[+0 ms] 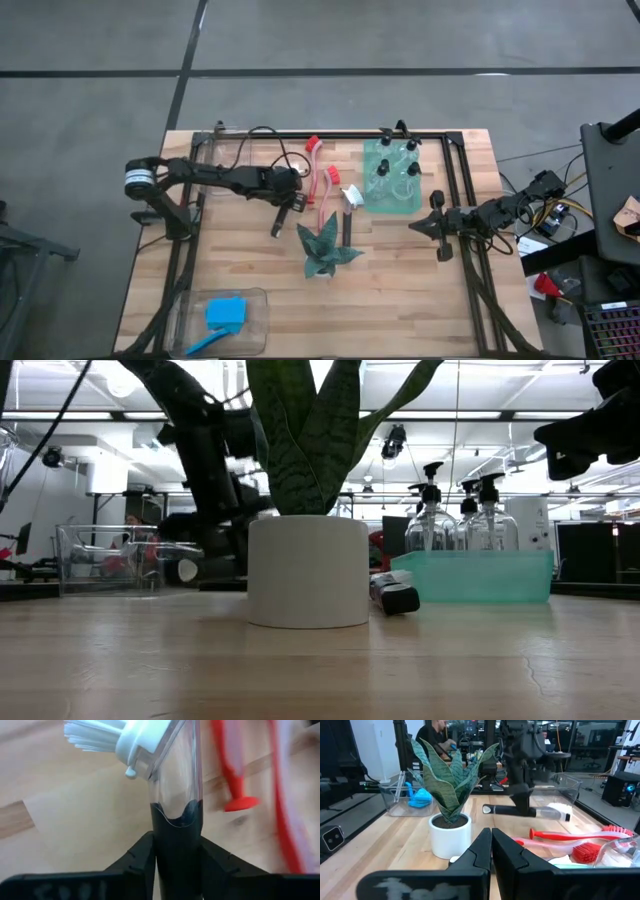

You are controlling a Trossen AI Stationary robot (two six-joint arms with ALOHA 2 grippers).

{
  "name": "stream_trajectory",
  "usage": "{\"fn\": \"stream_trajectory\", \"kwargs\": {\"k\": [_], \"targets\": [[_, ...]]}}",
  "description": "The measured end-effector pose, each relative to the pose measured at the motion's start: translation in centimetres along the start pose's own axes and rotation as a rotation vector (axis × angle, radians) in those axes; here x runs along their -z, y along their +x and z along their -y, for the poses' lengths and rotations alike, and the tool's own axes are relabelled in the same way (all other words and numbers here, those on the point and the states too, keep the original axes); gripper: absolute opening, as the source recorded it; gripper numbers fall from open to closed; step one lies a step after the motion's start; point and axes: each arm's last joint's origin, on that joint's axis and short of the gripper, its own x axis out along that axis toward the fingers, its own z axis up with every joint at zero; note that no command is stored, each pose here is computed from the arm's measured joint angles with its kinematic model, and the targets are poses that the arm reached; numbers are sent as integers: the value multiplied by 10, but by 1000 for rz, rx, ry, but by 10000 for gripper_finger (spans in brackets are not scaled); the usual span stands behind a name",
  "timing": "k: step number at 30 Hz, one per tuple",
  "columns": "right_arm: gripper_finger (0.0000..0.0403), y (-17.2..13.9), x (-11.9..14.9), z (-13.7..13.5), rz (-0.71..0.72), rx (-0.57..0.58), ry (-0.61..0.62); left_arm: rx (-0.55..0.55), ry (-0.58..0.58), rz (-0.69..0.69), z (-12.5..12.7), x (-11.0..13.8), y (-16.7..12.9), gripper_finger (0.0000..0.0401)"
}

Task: Pick & Place Kitchen Sink Supplies
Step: Put the black dish brush into the top transparent bin

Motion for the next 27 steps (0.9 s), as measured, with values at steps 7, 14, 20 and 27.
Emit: {"fn": "stream_trajectory", "kwargs": {"k": [7, 14, 20, 27], "targets": [[9, 0, 0, 0, 0, 0, -1, 64, 1, 62, -4, -9, -49, 93], [9, 0, 0, 0, 0, 0, -1, 116, 4, 200, -19, -21, -111, 97], [9, 0, 0, 0, 0, 0, -1, -35, 58, 357, -45, -31, -159, 97], [9, 0, 0, 0, 0, 1, -1, -369, 151, 476, -73, -40, -182, 97]]}}
